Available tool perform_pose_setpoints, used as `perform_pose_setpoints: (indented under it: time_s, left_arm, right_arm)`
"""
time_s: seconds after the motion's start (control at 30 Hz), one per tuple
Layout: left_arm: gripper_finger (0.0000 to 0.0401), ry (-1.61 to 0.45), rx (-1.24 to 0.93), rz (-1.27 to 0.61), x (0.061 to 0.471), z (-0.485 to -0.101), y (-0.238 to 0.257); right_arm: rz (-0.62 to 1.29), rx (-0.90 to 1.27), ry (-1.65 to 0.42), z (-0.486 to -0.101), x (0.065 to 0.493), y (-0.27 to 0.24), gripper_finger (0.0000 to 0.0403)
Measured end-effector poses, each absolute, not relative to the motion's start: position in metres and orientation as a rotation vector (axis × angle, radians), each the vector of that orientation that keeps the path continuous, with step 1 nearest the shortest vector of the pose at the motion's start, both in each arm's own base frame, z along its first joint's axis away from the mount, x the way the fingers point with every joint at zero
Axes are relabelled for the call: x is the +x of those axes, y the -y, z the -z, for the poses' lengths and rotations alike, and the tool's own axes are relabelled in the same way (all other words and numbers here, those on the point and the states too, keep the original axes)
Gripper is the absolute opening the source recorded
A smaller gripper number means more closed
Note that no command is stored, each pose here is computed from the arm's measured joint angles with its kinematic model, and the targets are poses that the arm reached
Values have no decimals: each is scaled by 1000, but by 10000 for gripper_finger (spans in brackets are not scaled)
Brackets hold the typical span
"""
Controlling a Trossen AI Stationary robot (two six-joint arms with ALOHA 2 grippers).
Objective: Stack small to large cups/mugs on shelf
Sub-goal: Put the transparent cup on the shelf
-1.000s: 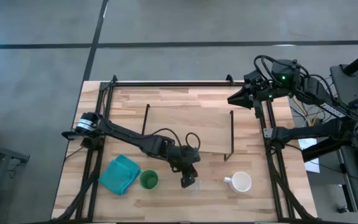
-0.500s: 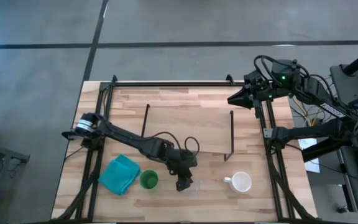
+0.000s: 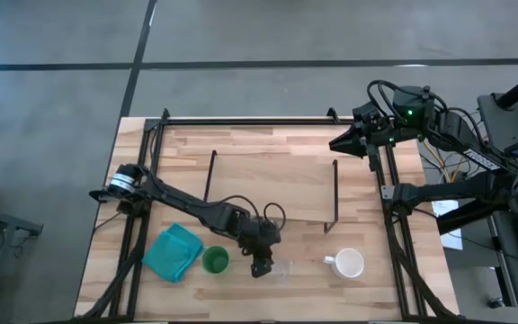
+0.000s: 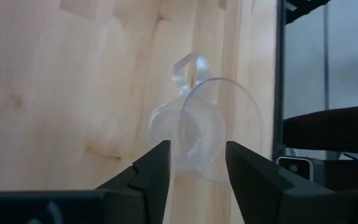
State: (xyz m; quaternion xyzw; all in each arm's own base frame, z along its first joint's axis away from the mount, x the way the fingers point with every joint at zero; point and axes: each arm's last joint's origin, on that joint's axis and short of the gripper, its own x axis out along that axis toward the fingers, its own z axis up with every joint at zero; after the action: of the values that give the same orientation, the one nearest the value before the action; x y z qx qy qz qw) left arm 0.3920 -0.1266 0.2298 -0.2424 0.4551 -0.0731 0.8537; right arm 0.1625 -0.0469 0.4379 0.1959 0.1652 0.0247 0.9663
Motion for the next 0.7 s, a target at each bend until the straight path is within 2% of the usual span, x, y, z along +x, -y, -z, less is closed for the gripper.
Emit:
perform_pose_setpoints:
  time_s: [0.37, 0.7]
  left_arm:
    - [141, -977, -524, 90, 387, -215, 124]
    - [141, -895, -559, 117, 393, -220, 127]
  right_arm:
    - [-50, 396, -334, -438, 163, 47, 68]
    - [-49, 396, -334, -438, 163, 47, 68]
